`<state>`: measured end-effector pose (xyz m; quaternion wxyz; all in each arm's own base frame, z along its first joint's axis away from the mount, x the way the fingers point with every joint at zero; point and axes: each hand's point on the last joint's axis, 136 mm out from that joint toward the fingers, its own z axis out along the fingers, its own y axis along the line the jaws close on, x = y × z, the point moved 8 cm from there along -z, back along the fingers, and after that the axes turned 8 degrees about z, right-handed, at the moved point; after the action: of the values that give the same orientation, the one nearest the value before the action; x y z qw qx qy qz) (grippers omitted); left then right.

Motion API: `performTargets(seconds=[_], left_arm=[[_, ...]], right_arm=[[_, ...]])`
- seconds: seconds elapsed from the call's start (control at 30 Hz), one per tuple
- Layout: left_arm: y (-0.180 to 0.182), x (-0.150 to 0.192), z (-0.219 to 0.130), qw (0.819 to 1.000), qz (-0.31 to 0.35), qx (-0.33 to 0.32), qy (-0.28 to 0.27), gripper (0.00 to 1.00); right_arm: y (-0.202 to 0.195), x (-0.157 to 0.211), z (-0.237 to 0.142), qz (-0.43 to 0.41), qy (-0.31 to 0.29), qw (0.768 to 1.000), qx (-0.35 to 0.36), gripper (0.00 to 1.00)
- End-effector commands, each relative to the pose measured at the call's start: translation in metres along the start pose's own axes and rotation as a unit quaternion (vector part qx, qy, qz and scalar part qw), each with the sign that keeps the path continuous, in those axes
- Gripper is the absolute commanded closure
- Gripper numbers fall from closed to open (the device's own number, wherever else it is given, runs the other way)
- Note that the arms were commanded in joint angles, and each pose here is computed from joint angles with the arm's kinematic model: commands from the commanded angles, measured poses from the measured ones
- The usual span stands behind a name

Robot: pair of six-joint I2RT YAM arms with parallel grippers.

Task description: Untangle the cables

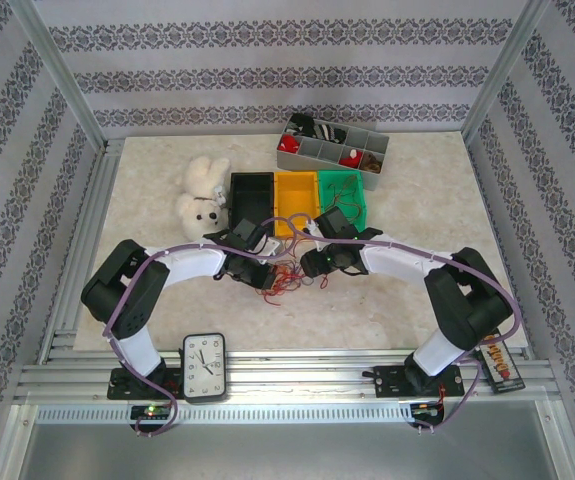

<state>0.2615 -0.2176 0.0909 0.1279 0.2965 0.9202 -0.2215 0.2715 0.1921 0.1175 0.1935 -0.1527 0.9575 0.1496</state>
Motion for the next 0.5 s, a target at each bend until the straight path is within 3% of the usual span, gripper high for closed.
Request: performTargets(seconds=[0.0,0.2,0.47], left_arm=[[0.0,0.022,0.006,0.998,-0.003,-0.003,0.066,1.0],[0.004,0.019,0.007,0.998,-0.008,-0.014,0.058,1.0],[0.004,0.016,0.007,0.998,-0.009,-0.014,0.055,1.0]], right_arm=[[-0.014,-0.004,-0.004,0.015,-0.011,0.999,0.038,0.46],[-0.019,0.007,-0.019,0.044,-0.027,0.998,0.028,0.46],[-0.024,0.028,-0.007,0.07,0.007,0.997,0.026,0.5]])
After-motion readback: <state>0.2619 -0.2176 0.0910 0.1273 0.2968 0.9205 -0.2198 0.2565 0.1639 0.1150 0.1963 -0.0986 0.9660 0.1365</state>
